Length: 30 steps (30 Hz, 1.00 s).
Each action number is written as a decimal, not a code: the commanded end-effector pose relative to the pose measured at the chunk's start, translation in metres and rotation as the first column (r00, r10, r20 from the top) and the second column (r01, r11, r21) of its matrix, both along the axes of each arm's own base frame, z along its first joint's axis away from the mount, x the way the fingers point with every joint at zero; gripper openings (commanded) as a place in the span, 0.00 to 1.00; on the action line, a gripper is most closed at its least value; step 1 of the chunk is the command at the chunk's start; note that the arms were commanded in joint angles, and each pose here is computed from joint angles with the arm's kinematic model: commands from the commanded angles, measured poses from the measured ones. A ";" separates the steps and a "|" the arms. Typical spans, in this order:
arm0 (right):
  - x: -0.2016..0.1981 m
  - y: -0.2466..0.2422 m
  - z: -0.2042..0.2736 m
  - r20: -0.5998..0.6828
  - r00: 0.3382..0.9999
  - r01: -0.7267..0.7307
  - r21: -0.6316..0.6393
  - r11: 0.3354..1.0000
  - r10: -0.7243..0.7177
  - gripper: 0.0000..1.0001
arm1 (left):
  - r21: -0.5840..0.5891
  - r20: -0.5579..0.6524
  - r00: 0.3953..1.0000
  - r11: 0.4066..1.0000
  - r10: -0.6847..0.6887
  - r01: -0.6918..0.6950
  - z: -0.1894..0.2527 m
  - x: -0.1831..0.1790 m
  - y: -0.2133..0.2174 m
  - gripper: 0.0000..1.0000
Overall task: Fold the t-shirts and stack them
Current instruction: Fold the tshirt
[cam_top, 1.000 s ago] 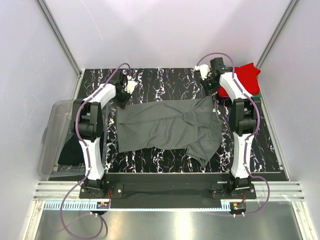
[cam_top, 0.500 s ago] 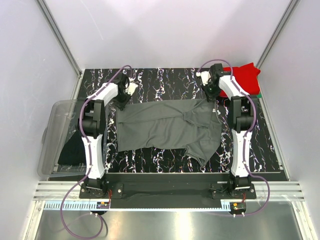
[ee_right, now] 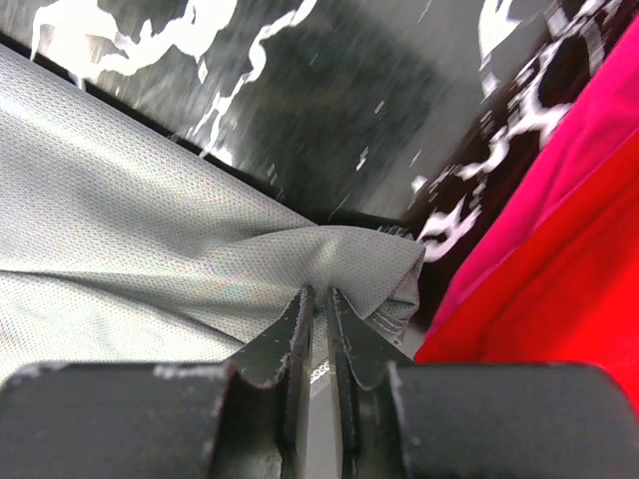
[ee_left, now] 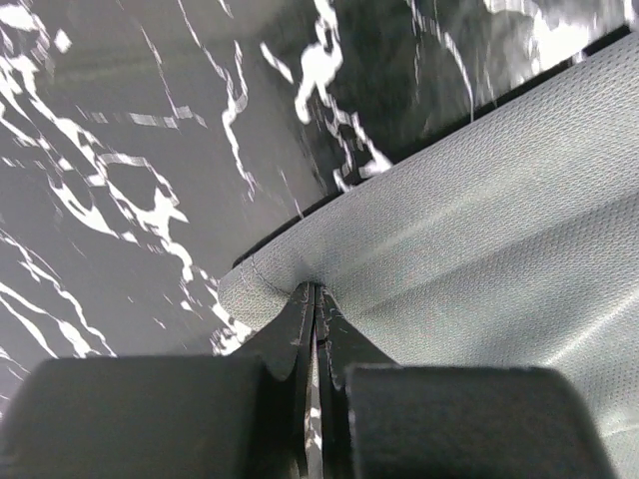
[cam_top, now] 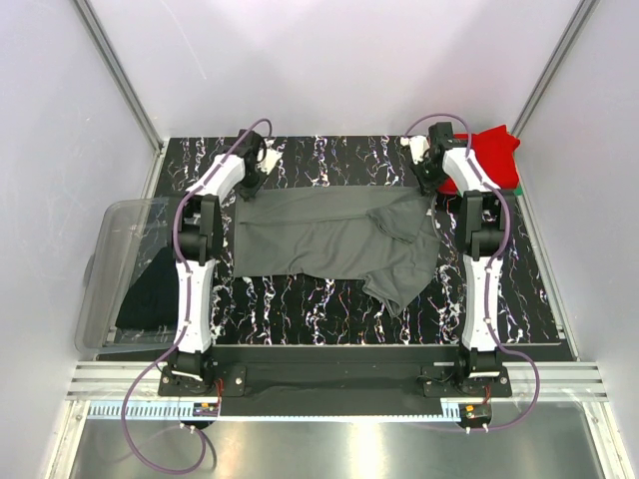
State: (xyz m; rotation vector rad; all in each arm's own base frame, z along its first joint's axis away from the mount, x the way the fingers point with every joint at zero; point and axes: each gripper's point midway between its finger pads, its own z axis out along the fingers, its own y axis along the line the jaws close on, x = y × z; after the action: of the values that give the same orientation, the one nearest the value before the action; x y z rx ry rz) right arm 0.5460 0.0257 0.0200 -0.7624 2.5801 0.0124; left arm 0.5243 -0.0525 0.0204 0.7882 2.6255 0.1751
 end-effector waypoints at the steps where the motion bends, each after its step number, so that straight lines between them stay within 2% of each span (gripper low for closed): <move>1: 0.013 -0.011 -0.013 0.011 1.000 0.005 -0.042 0.999 -0.005 0.17 | 0.035 0.012 1.000 0.999 -0.011 0.010 -0.006 0.014 0.001 0.04; 6: 0.028 -0.011 -0.011 0.044 0.999 0.000 -0.043 0.999 0.001 0.17 | 0.057 0.060 0.998 0.998 -0.015 0.012 -0.002 0.036 0.002 0.04; 10: 0.032 -0.011 0.001 0.061 0.998 -0.003 -0.041 0.999 0.006 0.17 | 0.045 0.124 0.992 0.999 -0.001 -0.005 0.022 0.049 -0.001 0.06; 13: 0.029 -0.005 0.040 0.105 0.994 -0.012 -0.011 1.000 0.014 0.20 | 0.027 0.202 0.979 0.999 0.023 -0.029 0.074 0.044 -0.009 0.11; 14: 0.026 -0.002 0.075 0.153 0.988 -0.010 0.008 1.000 0.008 0.21 | 0.006 0.281 0.959 0.999 0.031 -0.034 0.121 0.040 -0.012 0.14; 16: 0.018 0.013 0.113 0.206 0.978 -0.053 0.083 0.995 0.035 0.30 | -0.024 0.317 0.948 0.999 0.028 -0.022 0.152 0.024 -0.022 0.22; 17: 0.004 0.018 0.143 0.246 0.968 -0.081 0.103 0.991 0.054 0.33 | -0.047 0.376 0.926 0.999 0.029 -0.012 0.189 0.014 -0.024 0.28; 18: -0.001 0.027 0.158 0.278 0.957 -0.124 0.141 0.982 0.081 0.37 | -0.062 0.384 0.923 0.998 0.010 0.014 0.199 0.006 -0.032 0.29; 21: -0.043 0.040 0.177 0.301 0.939 -0.223 0.175 0.959 0.164 0.40 | -0.060 0.360 0.932 0.996 -0.046 0.072 0.205 -0.029 -0.039 0.30; 22: -0.057 0.043 0.175 0.294 0.935 -0.257 0.176 0.950 0.198 0.41 | -0.038 0.302 0.950 0.995 -0.079 0.094 0.183 -0.044 -0.037 0.30; 24: -0.103 0.044 0.155 0.252 0.918 -0.350 0.147 0.925 0.308 0.41 | -0.039 0.267 0.955 0.989 -0.128 0.144 0.178 -0.068 -0.037 0.29; 25: -0.134 0.041 0.122 0.175 0.914 -0.392 0.141 0.909 0.367 0.41 | -0.034 0.221 0.965 0.987 -0.144 0.155 0.163 -0.087 -0.033 0.29; 26: -0.152 0.039 0.128 0.189 0.900 -0.418 0.115 0.901 0.394 0.41 | -0.035 0.202 0.966 0.985 -0.161 0.171 0.156 -0.096 -0.033 0.29; 28: -0.196 0.033 0.091 0.099 0.881 -0.472 0.102 0.876 0.463 0.41 | -0.064 0.156 0.970 0.978 -0.186 0.197 0.140 -0.117 -0.035 0.29; 30: -0.219 0.028 0.087 0.093 0.860 -0.509 0.063 0.859 0.503 0.41 | -0.084 0.139 0.974 0.978 -0.179 0.191 0.133 -0.124 -0.036 0.29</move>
State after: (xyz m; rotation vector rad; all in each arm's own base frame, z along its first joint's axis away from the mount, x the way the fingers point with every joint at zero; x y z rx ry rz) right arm 0.3647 0.0566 0.1545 -1.1453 2.1997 0.1992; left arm 0.4190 -0.0860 0.2035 0.8657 2.2888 0.1350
